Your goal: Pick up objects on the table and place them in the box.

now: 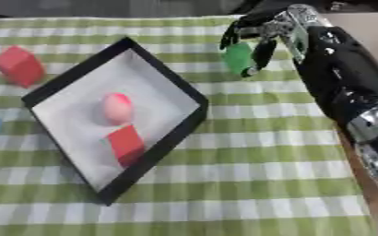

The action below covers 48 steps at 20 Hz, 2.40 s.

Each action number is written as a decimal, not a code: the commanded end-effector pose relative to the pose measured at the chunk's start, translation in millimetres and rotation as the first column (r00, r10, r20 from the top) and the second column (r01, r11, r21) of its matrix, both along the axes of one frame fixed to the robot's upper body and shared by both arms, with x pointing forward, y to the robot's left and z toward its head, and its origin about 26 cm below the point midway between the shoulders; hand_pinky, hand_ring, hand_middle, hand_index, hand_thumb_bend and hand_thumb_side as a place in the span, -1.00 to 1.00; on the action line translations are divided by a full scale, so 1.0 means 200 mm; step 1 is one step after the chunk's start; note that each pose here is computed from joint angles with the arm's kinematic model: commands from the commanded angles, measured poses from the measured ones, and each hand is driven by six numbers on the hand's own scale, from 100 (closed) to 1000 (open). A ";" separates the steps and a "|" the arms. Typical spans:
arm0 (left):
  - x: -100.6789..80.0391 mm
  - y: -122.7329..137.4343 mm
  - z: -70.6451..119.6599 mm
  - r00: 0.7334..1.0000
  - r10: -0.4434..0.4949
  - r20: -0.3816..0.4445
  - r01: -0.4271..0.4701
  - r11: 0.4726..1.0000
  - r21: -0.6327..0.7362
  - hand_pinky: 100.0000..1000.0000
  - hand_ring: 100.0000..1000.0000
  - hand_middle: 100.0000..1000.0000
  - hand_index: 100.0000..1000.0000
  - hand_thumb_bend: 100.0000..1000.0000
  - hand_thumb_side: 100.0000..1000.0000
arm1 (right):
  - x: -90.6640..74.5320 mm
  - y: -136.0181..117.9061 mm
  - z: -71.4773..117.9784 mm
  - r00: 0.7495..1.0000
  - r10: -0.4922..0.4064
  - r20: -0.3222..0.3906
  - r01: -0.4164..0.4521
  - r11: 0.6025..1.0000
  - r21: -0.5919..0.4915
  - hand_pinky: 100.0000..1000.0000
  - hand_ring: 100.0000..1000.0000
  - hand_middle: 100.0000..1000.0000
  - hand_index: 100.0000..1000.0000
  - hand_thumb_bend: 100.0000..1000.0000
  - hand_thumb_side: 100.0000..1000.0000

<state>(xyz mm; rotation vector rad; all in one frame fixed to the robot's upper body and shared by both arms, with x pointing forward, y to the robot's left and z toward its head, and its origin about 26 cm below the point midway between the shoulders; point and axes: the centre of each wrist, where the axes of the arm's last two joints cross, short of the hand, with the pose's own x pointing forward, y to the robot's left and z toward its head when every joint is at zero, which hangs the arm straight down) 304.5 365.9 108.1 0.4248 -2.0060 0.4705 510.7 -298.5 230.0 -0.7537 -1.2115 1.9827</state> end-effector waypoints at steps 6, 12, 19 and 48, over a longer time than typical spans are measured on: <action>0.00 0.01 0.04 1.000 -0.005 0.024 0.004 1.000 0.018 0.56 0.76 0.54 0.66 -0.54 0.49 | 0.00 -0.03 0.05 0.998 -0.046 0.052 0.045 0.999 0.020 0.60 0.47 0.32 0.55 -0.18 -1.00; 0.00 0.01 0.04 1.000 -0.006 0.024 0.006 1.000 0.019 0.56 0.76 0.53 0.65 -0.54 0.49 | 0.00 -0.03 0.04 0.996 -0.065 0.056 0.063 0.997 0.040 0.56 0.39 0.12 0.44 -0.23 -1.00; 0.00 0.01 0.05 1.000 -0.003 0.024 0.002 1.000 0.020 0.56 0.76 0.53 0.65 -0.54 0.49 | -0.03 -0.08 0.09 0.996 -0.060 0.072 0.054 0.995 0.083 0.55 0.30 -0.17 0.20 -0.44 -1.00; -0.01 0.03 0.05 1.000 0.008 0.015 -0.008 0.999 0.038 0.56 0.76 0.53 0.65 -0.55 0.49 | -0.81 0.71 0.80 0.817 0.553 0.164 -0.568 0.821 0.064 0.42 0.09 -0.31 0.02 -0.44 -1.00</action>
